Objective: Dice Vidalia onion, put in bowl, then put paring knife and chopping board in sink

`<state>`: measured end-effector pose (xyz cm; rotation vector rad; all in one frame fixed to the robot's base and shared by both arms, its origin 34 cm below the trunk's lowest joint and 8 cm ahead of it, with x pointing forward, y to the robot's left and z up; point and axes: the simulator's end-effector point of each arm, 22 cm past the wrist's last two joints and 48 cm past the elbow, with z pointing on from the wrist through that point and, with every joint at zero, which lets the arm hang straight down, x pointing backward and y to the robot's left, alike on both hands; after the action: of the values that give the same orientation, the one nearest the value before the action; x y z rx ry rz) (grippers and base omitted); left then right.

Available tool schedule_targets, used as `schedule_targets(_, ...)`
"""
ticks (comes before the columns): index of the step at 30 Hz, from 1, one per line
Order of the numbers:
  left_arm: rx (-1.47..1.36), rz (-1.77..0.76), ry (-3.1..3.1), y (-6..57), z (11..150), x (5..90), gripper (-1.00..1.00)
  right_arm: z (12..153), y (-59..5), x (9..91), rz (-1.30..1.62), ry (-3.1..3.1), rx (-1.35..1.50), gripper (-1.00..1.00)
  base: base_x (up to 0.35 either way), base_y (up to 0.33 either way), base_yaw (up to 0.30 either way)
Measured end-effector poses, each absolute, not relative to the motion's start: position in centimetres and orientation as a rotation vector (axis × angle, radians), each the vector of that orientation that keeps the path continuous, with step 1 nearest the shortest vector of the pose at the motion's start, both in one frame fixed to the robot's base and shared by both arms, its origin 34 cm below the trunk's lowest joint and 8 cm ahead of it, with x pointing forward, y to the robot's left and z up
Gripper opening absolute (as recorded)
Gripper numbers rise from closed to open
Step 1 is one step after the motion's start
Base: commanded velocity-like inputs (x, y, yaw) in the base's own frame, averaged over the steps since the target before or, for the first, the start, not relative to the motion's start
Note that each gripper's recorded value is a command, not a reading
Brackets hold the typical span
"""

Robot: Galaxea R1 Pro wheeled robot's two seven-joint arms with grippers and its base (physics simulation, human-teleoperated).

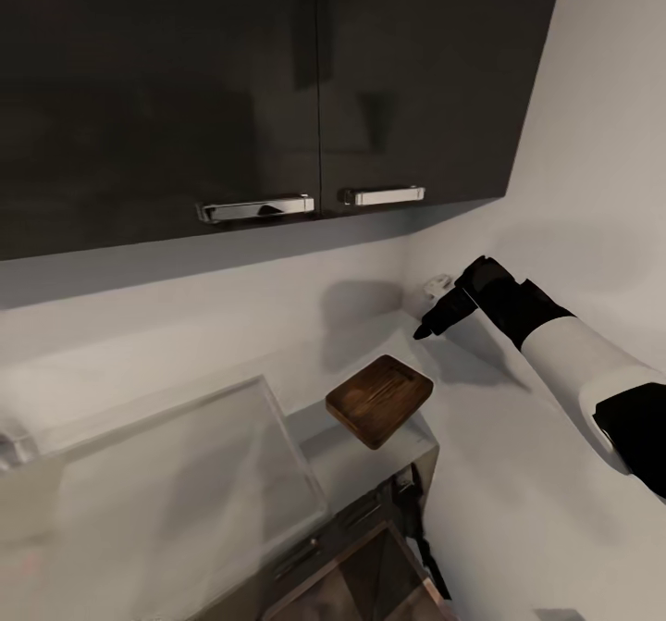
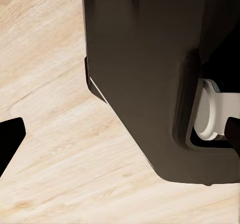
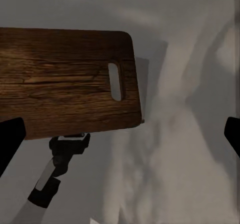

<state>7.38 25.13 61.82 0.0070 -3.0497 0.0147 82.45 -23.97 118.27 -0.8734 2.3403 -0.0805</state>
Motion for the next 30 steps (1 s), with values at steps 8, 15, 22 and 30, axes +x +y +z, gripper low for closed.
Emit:
schedule_targets(8,0.007,0.015,-3.050,25.1,61.8,7.4,1.00,118.2,-24.1,82.5,-0.087,2.341,-0.873,1.00,0.000,0.000,0.025)
schedule_targets(15,0.007,0.016,-3.050,25.1,61.8,7.4,1.00,114.4,-29.7,82.7,-0.281,2.447,-0.756,1.00,0.000,0.000,0.001)
schedule_targets(22,0.007,0.021,-3.050,24.8,61.8,7.4,1.00,112.2,-31.7,82.5,-0.390,2.496,-0.703,1.00,0.000,0.000,0.000)
schedule_targets(30,0.008,0.023,-3.050,24.7,61.8,7.4,1.00,111.9,-30.9,82.4,-0.375,2.499,-0.717,1.00,0.000,0.000,0.000)
